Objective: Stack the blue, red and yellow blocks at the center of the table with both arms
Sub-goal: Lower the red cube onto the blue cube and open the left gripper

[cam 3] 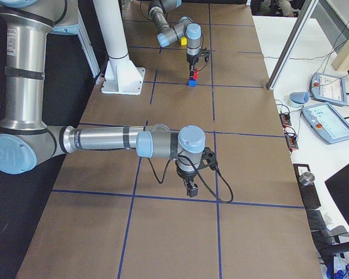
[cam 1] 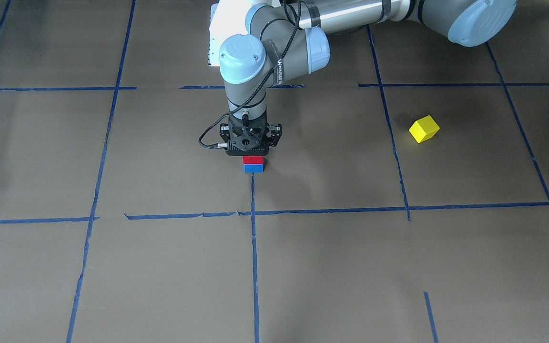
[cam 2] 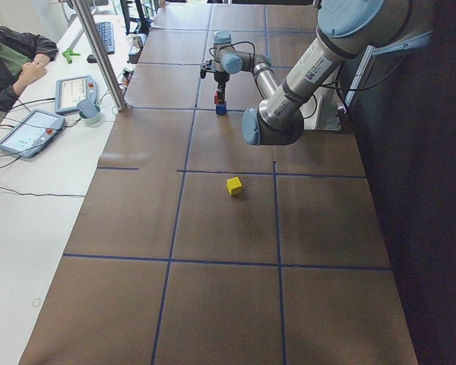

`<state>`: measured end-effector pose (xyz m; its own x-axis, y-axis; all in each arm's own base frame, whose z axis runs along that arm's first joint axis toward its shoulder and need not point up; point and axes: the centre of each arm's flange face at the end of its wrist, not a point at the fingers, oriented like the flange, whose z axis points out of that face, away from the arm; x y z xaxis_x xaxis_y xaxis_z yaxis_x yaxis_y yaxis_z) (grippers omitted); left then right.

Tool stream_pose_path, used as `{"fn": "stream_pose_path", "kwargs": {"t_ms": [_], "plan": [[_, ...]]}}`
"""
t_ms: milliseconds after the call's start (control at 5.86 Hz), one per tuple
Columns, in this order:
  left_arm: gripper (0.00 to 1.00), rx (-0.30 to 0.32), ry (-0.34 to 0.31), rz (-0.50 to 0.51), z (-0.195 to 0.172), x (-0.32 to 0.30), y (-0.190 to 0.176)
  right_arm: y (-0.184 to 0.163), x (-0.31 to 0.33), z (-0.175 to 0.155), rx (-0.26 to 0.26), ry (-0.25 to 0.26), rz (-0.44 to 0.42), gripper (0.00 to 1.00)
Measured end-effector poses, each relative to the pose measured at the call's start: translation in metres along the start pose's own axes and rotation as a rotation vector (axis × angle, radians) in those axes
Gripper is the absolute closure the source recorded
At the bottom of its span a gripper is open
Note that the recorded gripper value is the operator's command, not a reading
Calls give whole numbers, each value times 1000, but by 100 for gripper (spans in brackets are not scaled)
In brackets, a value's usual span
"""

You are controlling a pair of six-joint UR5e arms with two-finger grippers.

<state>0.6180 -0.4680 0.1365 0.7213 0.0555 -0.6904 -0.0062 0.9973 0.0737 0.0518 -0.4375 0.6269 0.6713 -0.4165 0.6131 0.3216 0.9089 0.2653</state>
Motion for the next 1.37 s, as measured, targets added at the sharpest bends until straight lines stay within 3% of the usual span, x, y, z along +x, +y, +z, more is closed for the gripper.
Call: {"fn": "stream_pose_path", "kwargs": {"t_ms": [341,683,1024,1366], "plan": [[68,-5,-2,1,5,-3,1,0,0,1,-1,-1,1,0],[67,-8,0,3,5,-2,3,1,1,1,-1,-2,2,0],[45,-8,3,6,5,0,4,1,1,1,-2,-2,2,0],[33,-2,17,16,4,1,4,1,1,2,-3,-2,3,0]]}}
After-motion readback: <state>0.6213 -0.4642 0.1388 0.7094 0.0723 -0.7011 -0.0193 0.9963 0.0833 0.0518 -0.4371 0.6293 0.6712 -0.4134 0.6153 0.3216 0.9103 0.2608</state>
